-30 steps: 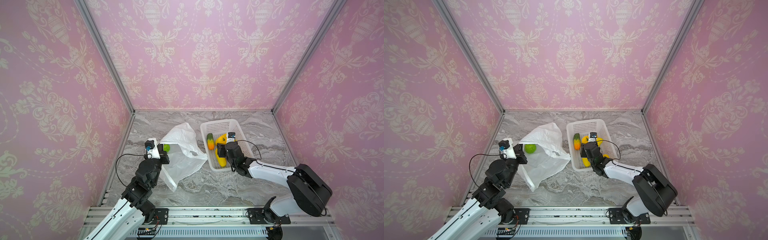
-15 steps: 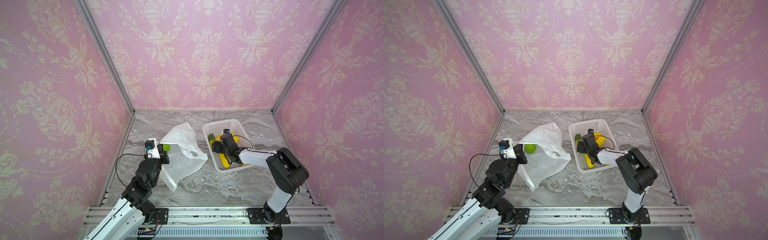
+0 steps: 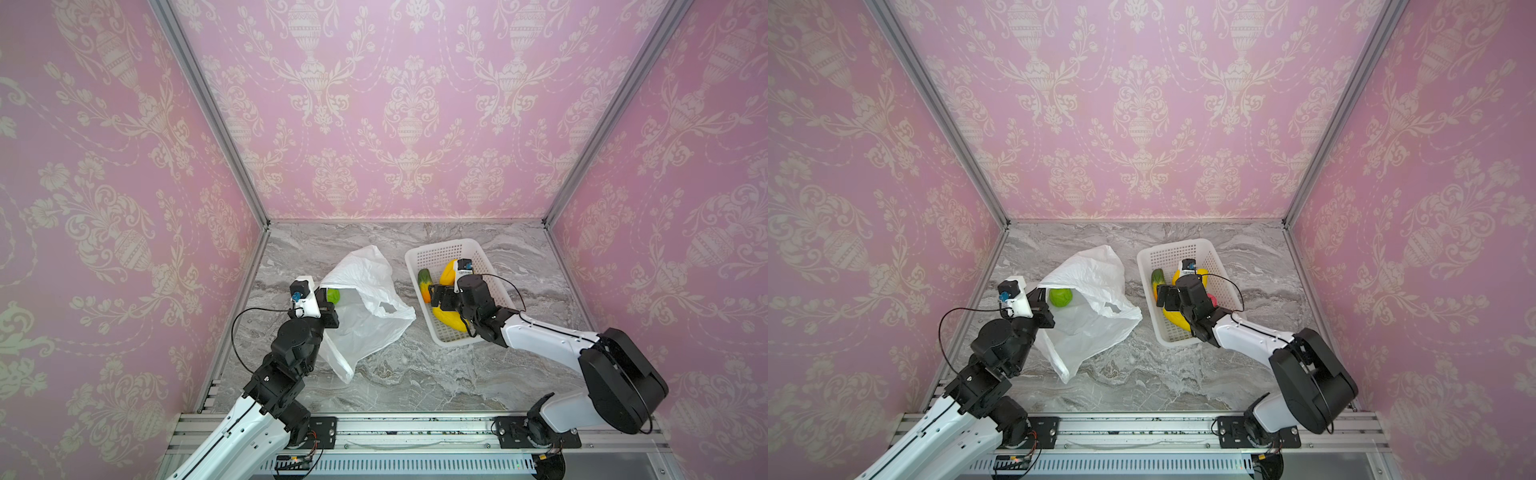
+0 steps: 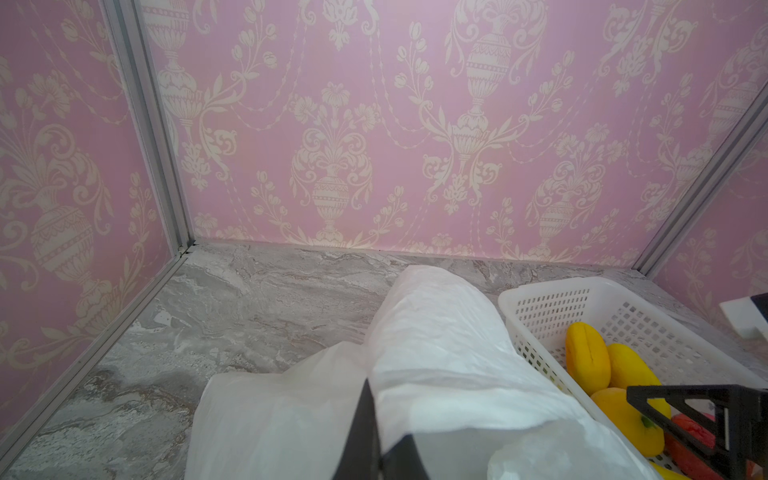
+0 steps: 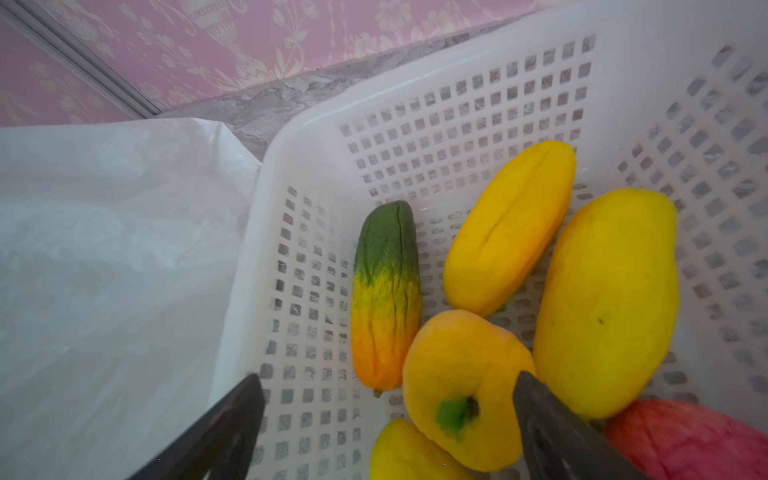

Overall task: Untie the knot of the plastic bag and take out the fruit
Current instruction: 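Open the right gripper to release the yellow pepper into the basket, then move the right gripper into the bag and close on the green fruit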

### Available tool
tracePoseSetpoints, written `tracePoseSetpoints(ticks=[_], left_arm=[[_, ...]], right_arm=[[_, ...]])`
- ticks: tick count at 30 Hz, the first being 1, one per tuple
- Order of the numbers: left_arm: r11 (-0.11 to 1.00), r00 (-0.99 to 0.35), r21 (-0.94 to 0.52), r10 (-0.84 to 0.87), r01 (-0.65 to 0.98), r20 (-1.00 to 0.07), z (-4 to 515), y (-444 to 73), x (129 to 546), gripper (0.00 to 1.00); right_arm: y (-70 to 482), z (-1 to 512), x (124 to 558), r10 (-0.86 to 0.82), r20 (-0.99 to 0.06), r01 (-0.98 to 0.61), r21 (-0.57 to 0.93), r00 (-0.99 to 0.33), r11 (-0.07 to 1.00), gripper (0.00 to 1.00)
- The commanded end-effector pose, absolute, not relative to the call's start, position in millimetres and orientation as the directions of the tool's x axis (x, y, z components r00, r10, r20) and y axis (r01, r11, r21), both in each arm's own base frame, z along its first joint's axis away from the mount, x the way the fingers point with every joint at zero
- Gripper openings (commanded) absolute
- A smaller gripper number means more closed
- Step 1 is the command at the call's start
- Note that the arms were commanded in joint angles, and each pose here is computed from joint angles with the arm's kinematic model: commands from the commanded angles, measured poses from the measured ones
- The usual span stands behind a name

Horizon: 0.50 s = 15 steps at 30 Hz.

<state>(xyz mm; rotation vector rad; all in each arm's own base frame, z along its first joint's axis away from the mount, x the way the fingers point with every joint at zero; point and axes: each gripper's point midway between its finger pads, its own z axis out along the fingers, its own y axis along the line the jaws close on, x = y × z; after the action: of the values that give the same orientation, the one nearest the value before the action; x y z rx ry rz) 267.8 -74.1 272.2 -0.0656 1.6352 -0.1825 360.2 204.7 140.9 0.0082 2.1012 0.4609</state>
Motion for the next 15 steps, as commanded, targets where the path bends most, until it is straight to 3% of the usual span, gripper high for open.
tracePoseSetpoints(ticks=[1,9,15], left_arm=[[0.986,-0.050,-0.145,-0.141,0.087,-0.989,284.3,-75.8,268.1,0.00],[0.984,-0.061,-0.145,-0.140,0.099,-0.988,283.3,-78.7,269.1,0.00],[0.983,-0.065,-0.148,-0.141,0.108,-0.988,283.7,-80.5,268.6,0.00]], right_arm=[[216.4,172.3,339.4,0.115,-0.893,-0.276,0.254,-0.435,0.927,0.88],[300.6,229.8,244.6,-0.055,-0.989,-0.666,0.051,-0.137,0.744,0.64],[357.9,222.1,198.9,-0.160,-0.987,-0.816,-0.069,-0.029,0.575,0.56]])
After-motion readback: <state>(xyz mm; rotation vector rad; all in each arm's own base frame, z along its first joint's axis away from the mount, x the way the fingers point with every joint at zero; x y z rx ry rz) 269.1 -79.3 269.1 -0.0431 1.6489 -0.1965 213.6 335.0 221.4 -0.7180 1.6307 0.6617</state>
